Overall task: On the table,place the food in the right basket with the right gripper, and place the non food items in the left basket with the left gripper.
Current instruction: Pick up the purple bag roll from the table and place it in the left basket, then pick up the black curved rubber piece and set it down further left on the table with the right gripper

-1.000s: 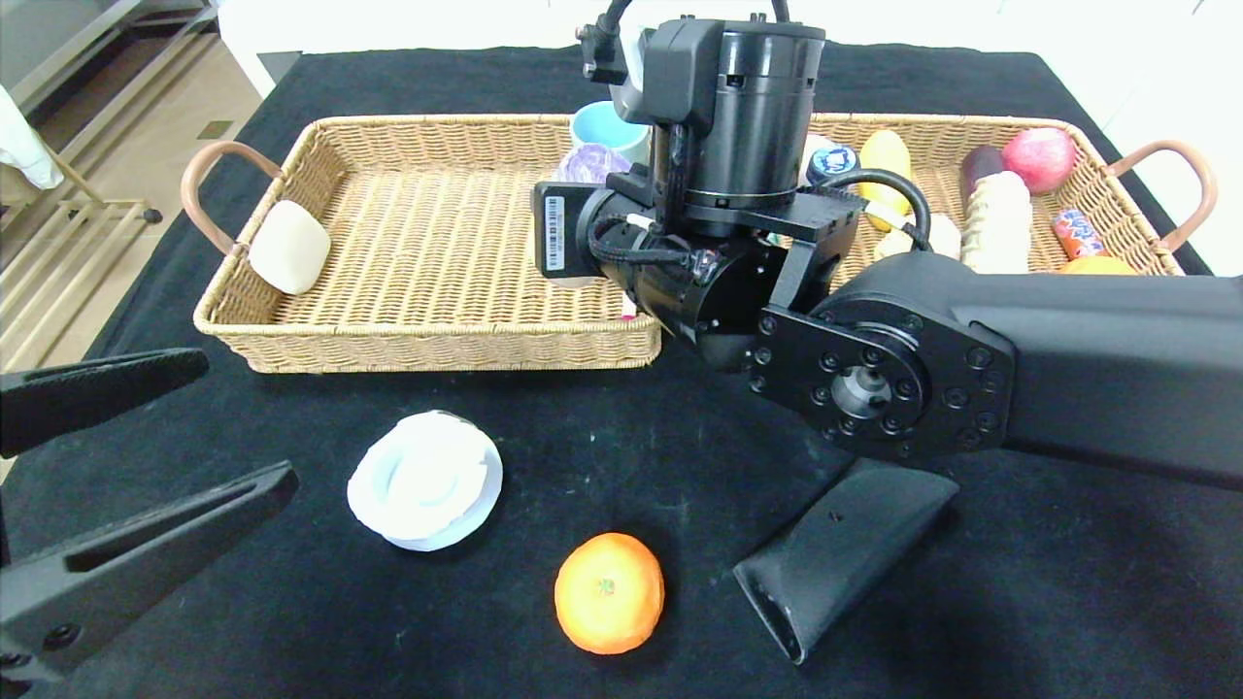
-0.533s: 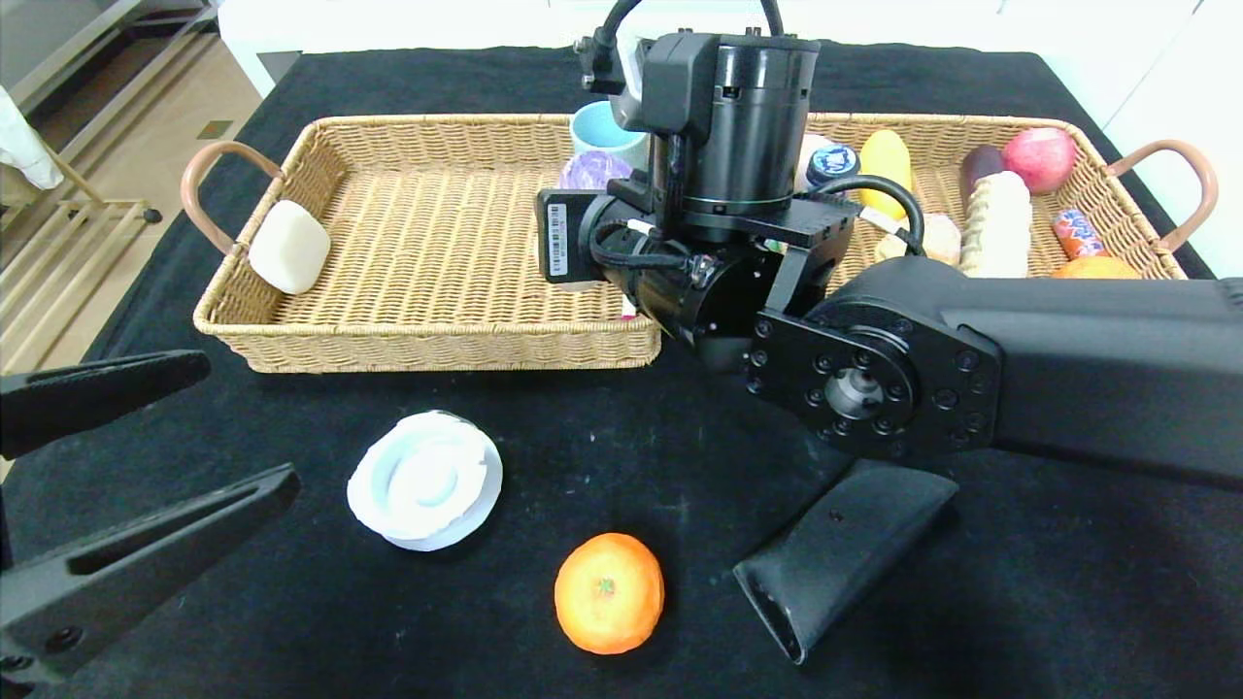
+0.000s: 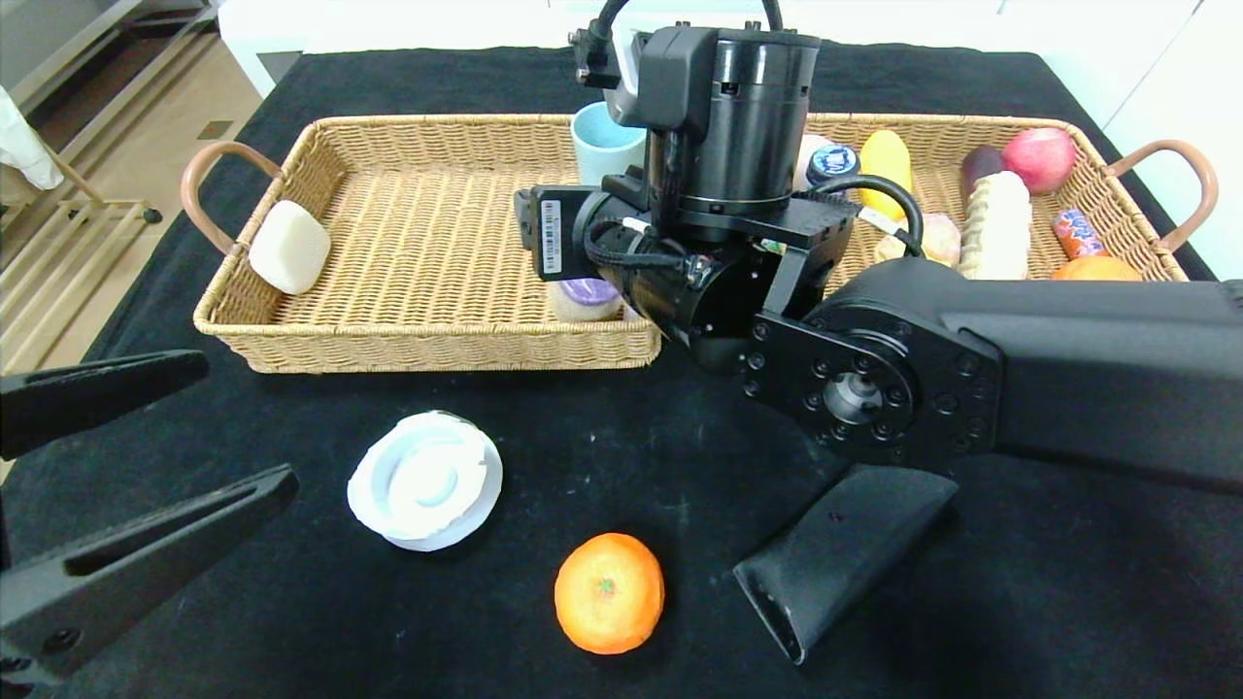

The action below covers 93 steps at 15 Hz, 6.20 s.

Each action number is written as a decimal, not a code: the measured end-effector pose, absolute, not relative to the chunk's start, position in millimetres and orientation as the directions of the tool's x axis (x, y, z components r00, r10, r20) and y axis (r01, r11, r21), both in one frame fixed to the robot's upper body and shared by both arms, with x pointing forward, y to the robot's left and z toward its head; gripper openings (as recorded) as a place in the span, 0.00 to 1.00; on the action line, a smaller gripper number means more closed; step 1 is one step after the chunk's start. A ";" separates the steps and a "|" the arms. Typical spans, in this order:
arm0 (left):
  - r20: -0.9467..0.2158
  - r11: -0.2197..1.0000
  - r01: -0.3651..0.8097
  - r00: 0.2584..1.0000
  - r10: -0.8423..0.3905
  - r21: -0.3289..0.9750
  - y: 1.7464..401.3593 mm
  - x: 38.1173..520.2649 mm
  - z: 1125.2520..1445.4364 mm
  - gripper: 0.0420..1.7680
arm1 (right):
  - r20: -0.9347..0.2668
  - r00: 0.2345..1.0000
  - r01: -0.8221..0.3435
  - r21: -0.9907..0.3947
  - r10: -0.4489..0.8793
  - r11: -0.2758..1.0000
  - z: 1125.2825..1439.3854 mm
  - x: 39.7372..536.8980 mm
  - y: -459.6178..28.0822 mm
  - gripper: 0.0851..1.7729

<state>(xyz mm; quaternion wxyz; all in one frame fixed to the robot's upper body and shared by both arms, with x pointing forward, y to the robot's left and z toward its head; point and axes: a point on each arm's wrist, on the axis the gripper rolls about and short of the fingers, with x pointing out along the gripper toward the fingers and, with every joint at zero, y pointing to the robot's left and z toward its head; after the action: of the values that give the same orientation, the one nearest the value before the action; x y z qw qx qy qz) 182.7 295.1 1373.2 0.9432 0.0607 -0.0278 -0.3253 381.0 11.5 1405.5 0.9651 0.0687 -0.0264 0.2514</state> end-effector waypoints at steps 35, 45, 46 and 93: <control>-0.009 0.778 0.612 0.787 -0.617 0.140 294.3 185.2 1368.3 0.97 | -0.730 0.666 0.175 0.354 0.154 0.919 1391.5 272.1 -164.7 0.96; -0.010 0.778 0.612 0.787 -0.617 0.141 294.3 185.2 1367.4 0.97 | -0.833 0.527 0.300 0.367 0.168 0.880 1357.6 302.8 -150.3 0.96; -0.010 0.778 0.612 0.787 -0.617 0.141 294.3 185.1 1367.5 0.97 | -0.838 0.520 0.318 0.369 0.164 0.873 1355.2 305.0 -149.4 0.96; -0.011 0.774 0.612 0.785 -0.619 0.165 294.6 183.6 1366.3 0.97 | -0.823 0.409 -0.535 0.134 0.395 0.834 1398.0 269.3 -118.6 0.12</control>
<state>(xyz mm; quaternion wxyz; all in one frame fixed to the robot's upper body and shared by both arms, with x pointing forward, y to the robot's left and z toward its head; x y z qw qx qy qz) 183.6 294.6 1366.3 0.9414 0.0799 -0.0220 -0.3269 269.3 -118.6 1398.0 0.8359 -0.0751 0.4673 0.2780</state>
